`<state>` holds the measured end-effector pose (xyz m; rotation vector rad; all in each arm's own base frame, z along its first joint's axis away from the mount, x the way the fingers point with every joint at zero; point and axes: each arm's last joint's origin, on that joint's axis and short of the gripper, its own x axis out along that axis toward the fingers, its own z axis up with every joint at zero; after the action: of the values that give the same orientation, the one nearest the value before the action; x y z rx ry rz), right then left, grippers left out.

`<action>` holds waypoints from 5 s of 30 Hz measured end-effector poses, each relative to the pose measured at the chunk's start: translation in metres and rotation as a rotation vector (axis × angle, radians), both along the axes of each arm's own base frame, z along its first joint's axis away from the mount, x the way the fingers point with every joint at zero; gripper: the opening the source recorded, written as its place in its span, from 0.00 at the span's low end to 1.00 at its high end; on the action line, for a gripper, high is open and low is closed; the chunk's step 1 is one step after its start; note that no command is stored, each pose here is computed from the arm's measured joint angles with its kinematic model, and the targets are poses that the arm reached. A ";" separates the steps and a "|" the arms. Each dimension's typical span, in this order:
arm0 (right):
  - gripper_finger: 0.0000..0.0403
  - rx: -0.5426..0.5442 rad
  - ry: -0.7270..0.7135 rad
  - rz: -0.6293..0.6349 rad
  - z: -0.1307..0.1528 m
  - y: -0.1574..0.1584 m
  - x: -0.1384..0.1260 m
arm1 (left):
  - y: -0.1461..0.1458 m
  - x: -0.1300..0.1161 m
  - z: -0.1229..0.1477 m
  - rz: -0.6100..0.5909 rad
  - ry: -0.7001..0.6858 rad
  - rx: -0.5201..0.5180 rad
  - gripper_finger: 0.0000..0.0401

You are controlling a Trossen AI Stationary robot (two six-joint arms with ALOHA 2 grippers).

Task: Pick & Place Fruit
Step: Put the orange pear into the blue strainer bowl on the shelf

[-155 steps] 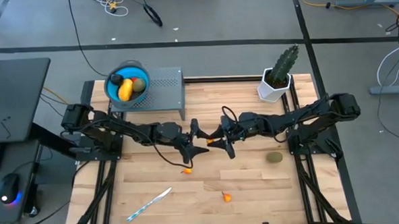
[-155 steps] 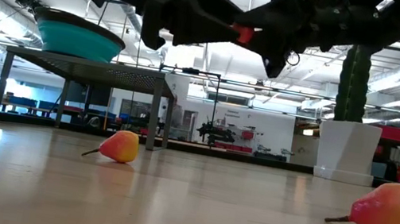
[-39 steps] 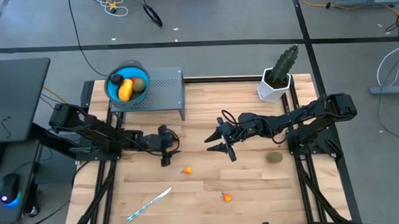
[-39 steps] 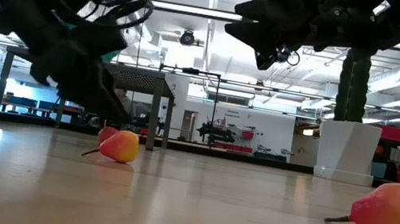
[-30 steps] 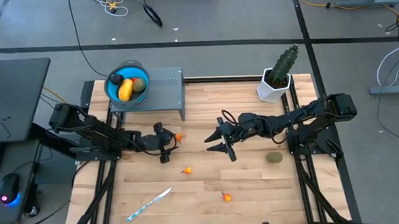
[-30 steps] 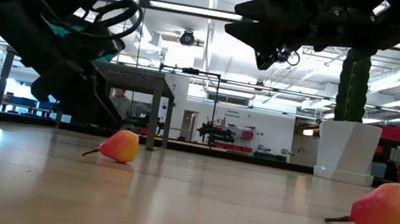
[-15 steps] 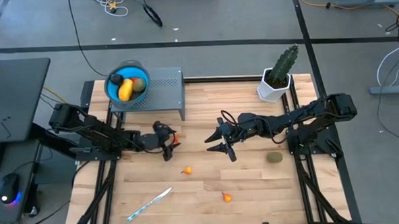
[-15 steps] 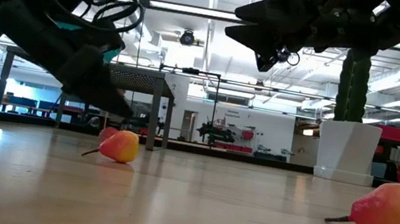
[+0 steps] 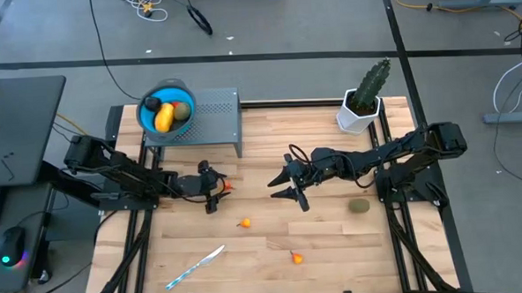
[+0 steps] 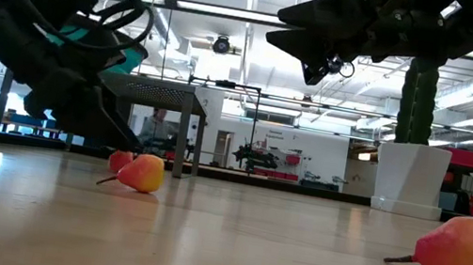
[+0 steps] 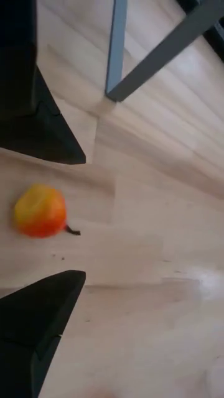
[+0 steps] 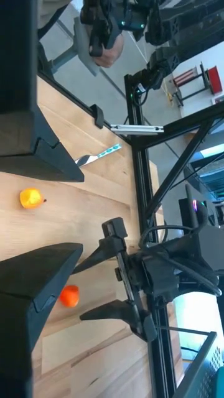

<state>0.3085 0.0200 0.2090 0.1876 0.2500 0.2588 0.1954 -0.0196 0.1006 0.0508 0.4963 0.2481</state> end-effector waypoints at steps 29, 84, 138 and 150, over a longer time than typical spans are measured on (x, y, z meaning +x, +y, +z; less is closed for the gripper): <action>0.45 -0.008 0.005 -0.033 -0.001 -0.001 0.000 | 0.010 0.008 -0.017 0.083 0.016 0.014 0.72; 0.45 -0.014 0.022 -0.051 -0.002 -0.002 0.000 | 0.021 0.016 -0.029 0.113 0.036 -0.046 0.49; 0.45 -0.014 0.026 -0.051 -0.003 -0.002 0.000 | 0.007 0.018 -0.006 -0.066 -0.063 -0.126 0.33; 0.45 -0.014 0.026 -0.051 -0.003 -0.002 0.000 | 0.004 0.006 0.054 -0.072 -0.312 -0.058 0.35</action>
<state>0.3082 0.0184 0.2063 0.1831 0.2728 0.2041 0.2018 -0.0156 0.1545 -0.0264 0.1902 0.1672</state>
